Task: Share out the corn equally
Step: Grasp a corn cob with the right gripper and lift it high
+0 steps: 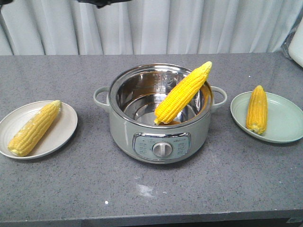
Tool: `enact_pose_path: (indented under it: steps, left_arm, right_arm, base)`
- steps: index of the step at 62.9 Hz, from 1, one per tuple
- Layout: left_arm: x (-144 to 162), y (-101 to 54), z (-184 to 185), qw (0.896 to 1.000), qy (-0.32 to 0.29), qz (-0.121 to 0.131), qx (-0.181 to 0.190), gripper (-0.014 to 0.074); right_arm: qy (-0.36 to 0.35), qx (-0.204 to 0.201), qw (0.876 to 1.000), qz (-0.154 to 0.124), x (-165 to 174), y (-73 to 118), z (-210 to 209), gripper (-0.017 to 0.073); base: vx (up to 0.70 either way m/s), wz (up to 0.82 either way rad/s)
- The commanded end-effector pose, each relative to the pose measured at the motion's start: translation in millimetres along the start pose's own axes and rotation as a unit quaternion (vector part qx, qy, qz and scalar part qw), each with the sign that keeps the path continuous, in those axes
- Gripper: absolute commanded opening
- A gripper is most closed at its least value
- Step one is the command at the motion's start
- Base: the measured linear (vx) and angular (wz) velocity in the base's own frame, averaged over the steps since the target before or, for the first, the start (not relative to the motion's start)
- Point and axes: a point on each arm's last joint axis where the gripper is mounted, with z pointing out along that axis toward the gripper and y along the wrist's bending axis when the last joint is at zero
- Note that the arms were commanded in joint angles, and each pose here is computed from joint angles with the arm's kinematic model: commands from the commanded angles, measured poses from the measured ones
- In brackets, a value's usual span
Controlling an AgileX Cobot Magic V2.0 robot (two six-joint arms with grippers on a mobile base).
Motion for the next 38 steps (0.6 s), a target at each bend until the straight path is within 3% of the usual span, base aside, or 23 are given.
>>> enact_pose_path:
  steps: [1, 13, 24, 38]
  left_arm:
    - [-22, -34.6, -12, 0.997, -0.056, 0.02, 0.043, 0.0468]
    - [-25, -45.1, 5, 0.995, -0.042, 0.05, 0.082, 0.0472]
    - [-12, -31.8, 25, 0.995, -0.001, 0.049, 0.092, 0.0472]
    - [16, -8.7, 48, 0.989, 0.086, 0.074, 0.094, 0.0472]
  right_arm:
    - [-0.032, 0.034, 0.999, -0.012, -19, -0.4, -17, -0.0006]
    - [0.004, 0.047, 0.999, -0.012, -13, -2.6, -17, -0.0006]
    - [0.011, 0.048, 0.999, -0.006, -11, -2.7, -17, -0.0006]
    - [0.02, 0.048, 0.999, -0.013, -10, -2.7, -17, -0.0006]
  base:
    - [0.0, 0.0]
    - [0.0, 0.0]
    - [0.0, 0.0]
    - [0.0, 0.0]
